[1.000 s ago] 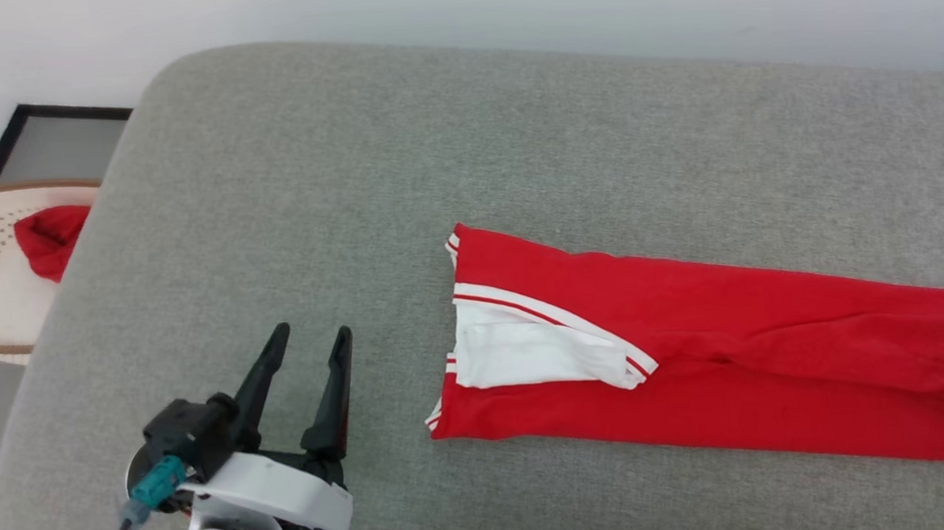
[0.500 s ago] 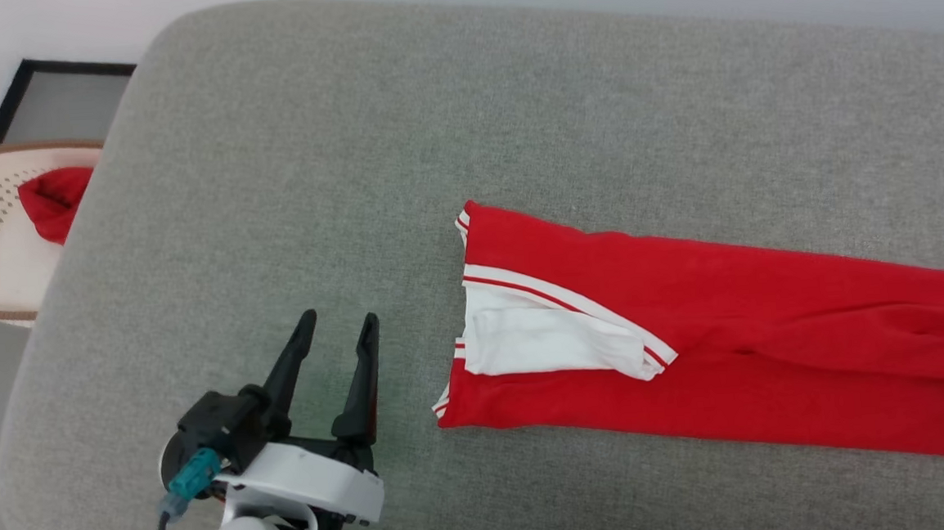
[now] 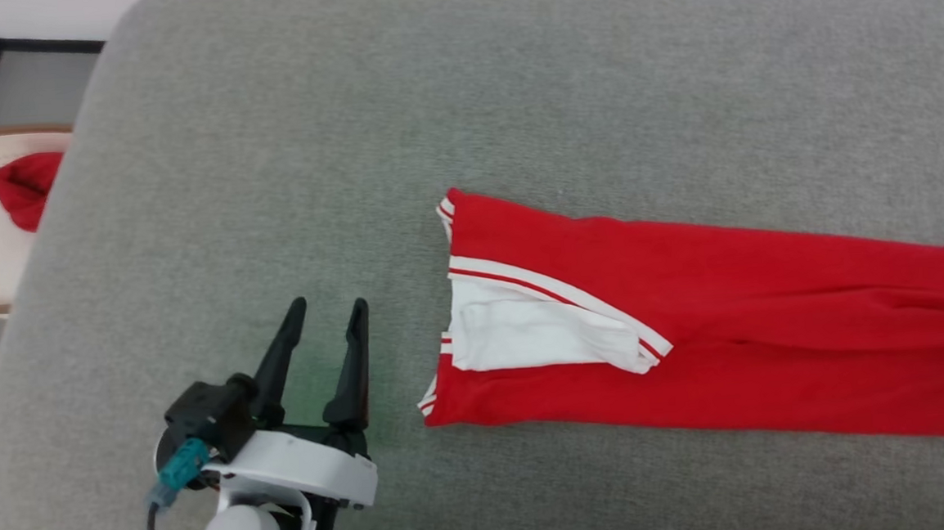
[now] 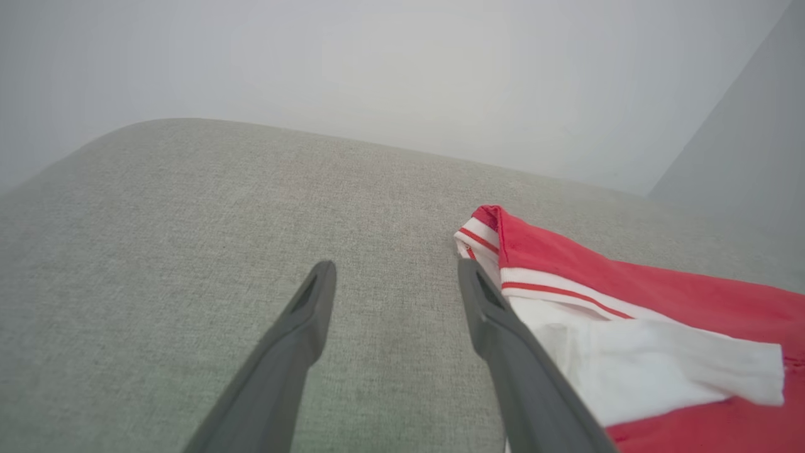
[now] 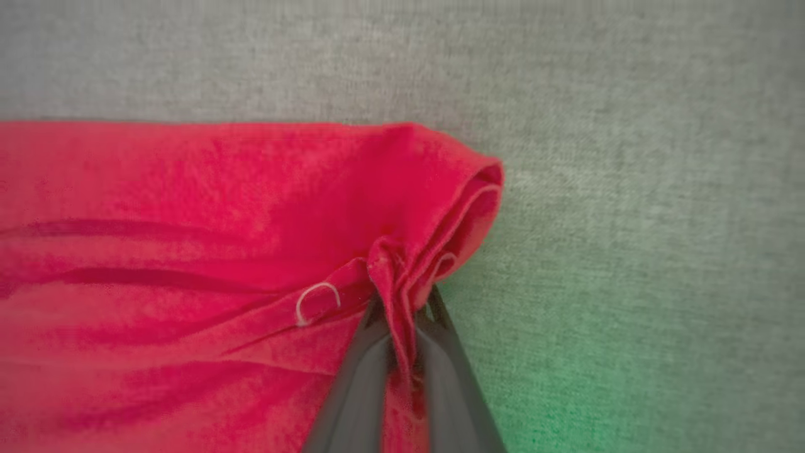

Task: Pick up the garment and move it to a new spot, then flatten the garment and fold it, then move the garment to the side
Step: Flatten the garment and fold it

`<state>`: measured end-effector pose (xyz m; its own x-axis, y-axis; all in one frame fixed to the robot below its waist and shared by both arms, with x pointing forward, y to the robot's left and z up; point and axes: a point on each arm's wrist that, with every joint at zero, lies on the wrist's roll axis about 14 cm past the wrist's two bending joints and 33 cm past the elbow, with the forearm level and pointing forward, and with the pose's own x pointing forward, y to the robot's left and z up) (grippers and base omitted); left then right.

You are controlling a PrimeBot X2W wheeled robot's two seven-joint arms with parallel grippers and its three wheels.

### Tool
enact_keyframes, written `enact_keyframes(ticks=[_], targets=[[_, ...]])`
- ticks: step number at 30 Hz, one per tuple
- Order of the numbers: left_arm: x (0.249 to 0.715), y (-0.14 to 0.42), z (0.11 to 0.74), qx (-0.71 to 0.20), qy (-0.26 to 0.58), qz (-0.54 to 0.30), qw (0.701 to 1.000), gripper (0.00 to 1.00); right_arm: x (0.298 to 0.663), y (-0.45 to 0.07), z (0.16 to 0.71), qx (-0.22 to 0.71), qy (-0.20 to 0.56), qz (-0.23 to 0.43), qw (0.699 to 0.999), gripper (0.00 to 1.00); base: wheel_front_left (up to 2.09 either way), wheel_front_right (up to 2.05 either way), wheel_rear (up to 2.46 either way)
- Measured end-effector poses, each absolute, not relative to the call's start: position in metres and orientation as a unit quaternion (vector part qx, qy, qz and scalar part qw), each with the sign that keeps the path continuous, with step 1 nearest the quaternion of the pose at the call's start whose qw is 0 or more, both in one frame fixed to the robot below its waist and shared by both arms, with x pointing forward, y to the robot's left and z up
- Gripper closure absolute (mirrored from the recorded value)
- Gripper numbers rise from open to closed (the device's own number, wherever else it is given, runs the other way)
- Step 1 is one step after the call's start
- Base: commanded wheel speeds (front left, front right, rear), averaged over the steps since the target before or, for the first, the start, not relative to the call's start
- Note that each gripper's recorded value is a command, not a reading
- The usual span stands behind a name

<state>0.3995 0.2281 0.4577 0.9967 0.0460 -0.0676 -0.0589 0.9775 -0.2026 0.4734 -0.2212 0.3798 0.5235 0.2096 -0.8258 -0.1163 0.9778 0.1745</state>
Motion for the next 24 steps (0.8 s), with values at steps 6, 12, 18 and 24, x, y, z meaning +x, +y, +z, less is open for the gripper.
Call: enact_keyframes(ticks=[6,12,18,24], targets=[[0.411,0.224,0.457,-0.106,0.027,0.019,0.994,0.0,0.487,-0.249,0.393,0.068,0.429,0.053,0.899,1.0,0.0,0.0,0.0],[0.426,0.212,0.445,-0.095,0.04,-0.011,0.995,0.0,0.493,-0.318,0.406,0.057,0.389,-0.037,0.919,1.0,0.0,0.0,0.0],[0.442,0.195,0.437,-0.084,0.049,-0.05,0.994,0.0,0.485,-0.397,0.427,0.011,0.364,-0.136,0.921,1.0,0.0,0.0,0.0],[0.448,0.188,0.431,-0.082,0.056,-0.065,0.993,0.0,0.48,-0.427,0.439,0.0,0.341,-0.18,0.923,1.0,0.0,0.0,0.0]])
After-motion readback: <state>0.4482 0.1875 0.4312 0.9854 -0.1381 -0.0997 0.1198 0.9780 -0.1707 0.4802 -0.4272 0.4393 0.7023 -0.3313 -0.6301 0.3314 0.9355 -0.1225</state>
